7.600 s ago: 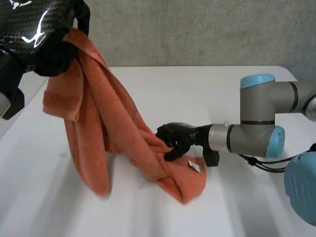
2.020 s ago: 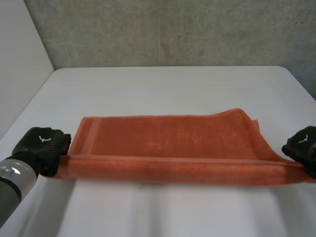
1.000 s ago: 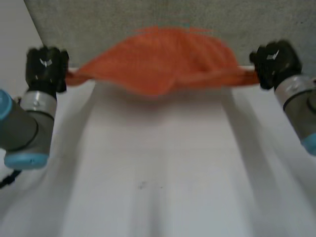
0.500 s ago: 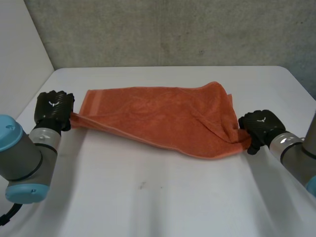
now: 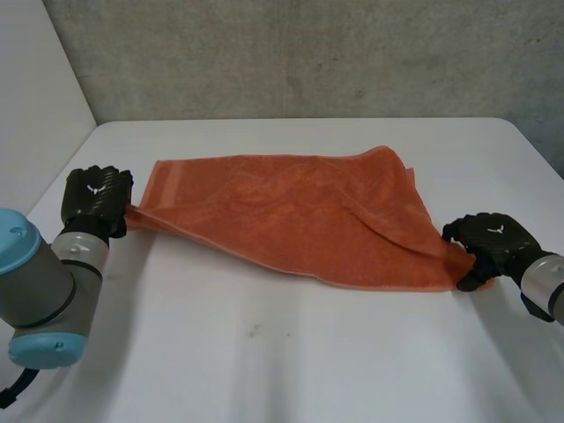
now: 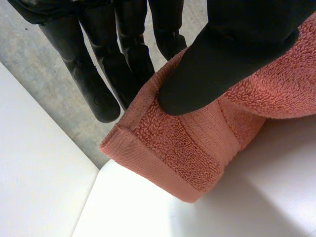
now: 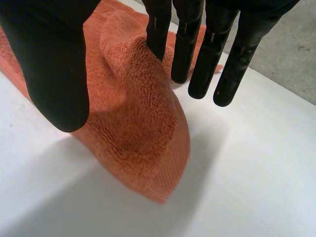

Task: Fold the laundry

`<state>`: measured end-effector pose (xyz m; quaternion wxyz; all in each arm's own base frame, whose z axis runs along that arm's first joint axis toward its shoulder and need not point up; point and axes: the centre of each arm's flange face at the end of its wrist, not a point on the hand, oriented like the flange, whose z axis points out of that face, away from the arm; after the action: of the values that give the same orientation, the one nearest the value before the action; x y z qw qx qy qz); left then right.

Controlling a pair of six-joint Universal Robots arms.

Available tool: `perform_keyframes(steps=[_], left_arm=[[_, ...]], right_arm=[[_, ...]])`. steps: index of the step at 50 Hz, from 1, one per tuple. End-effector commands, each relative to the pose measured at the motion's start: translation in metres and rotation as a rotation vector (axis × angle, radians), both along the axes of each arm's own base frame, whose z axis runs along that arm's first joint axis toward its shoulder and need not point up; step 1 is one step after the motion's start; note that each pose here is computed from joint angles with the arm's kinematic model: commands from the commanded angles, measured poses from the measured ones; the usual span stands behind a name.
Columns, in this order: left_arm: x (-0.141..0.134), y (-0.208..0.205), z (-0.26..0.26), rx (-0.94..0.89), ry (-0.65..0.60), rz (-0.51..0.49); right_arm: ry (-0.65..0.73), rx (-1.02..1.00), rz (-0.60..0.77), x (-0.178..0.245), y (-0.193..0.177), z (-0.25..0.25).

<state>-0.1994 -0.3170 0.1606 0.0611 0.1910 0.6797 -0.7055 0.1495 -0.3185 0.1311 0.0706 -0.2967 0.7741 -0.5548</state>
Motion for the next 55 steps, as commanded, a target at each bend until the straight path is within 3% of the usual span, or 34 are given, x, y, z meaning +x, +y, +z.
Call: perform_keyframes(steps=[1,15,26,44,55], left_arm=[[0.0,0.003,-0.001,0.006,-0.001,-0.001],[0.001,0.008,0.022,-0.004,0.103,-0.001],[0.012,0.007,0.032,-0.006,0.107,0.026],[0.04,-0.011,0.04,-0.038,0.116,0.115],[0.028,-0.001,0.038,-0.025,0.122,0.076]], right_arm=[[0.025,-0.032,-0.007,-0.015,0.005,0.009],[0.103,-0.032,0.043,-0.024,0.023,0.013],[0.1,0.085,0.075,-0.019,0.041,0.01],[0.099,0.034,0.023,-0.029,0.037,0.024],[0.037,0.069,0.052,-0.016,0.054,0.027]])
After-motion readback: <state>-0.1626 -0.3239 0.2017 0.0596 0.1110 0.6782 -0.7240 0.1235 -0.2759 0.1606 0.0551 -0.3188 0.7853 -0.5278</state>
